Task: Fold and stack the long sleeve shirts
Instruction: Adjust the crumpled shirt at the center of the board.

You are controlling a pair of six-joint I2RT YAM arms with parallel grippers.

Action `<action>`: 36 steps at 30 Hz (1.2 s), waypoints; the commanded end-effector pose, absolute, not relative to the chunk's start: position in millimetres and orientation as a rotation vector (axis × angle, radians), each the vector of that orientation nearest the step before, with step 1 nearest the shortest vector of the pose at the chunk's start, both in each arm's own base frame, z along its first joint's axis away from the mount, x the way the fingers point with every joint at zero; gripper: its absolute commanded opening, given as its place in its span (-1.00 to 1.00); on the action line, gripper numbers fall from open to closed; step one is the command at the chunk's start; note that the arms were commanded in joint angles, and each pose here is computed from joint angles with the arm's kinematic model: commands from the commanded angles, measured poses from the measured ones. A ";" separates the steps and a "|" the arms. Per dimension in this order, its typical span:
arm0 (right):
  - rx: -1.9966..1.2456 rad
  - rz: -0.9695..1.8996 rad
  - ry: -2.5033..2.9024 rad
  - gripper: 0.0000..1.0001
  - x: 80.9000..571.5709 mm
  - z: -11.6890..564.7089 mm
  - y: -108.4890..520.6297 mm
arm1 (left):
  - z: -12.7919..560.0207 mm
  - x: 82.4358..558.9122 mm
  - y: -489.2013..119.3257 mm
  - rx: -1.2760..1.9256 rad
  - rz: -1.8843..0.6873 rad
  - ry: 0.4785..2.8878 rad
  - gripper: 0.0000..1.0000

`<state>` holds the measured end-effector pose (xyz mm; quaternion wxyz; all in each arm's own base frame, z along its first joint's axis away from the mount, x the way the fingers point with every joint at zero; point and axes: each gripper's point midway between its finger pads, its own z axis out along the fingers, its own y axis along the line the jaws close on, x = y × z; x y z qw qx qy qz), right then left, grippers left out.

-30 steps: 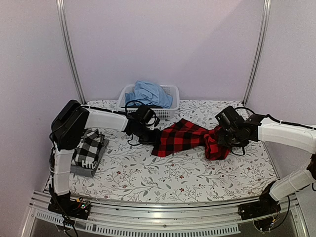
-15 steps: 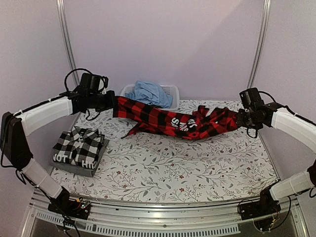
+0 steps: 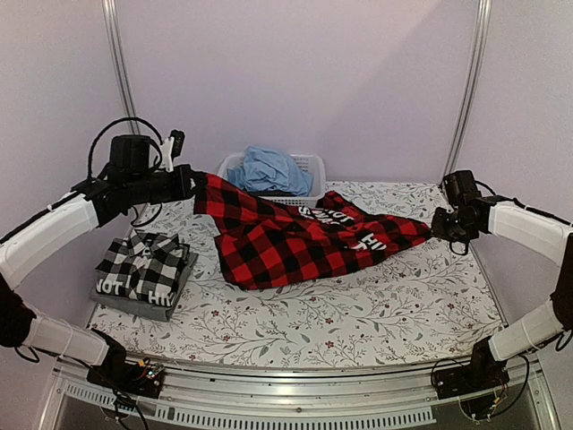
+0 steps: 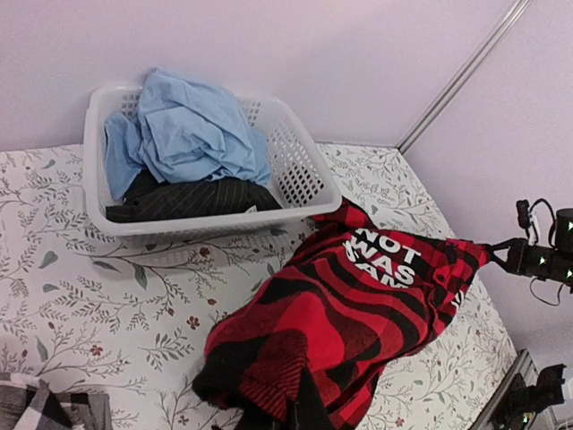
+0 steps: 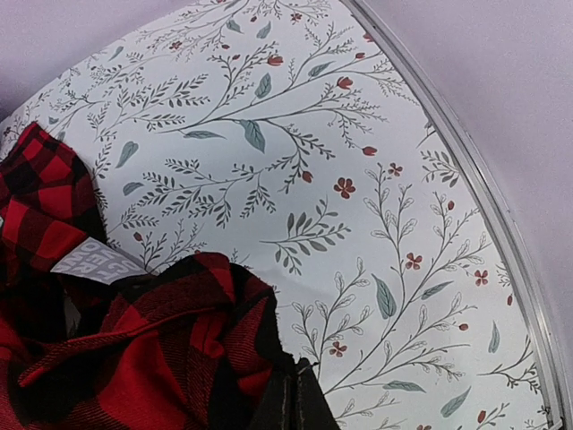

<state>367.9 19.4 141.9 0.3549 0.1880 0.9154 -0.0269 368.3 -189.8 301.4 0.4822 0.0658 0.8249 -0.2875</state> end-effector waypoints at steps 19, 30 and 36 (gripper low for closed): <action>-0.021 0.669 1.590 -1.00 311.5 515.4 106.0 | 269.9 329.0 -345.5 0.690 -1.031 2.023 -1.00; -0.299 0.887 1.887 -1.00 350.8 387.0 324.4 | 178.3 421.0 -344.2 0.273 -0.758 2.375 0.23; -0.354 0.886 2.163 -0.22 381.9 255.4 373.7 | 175.6 422.9 -251.5 0.015 -0.730 2.355 0.29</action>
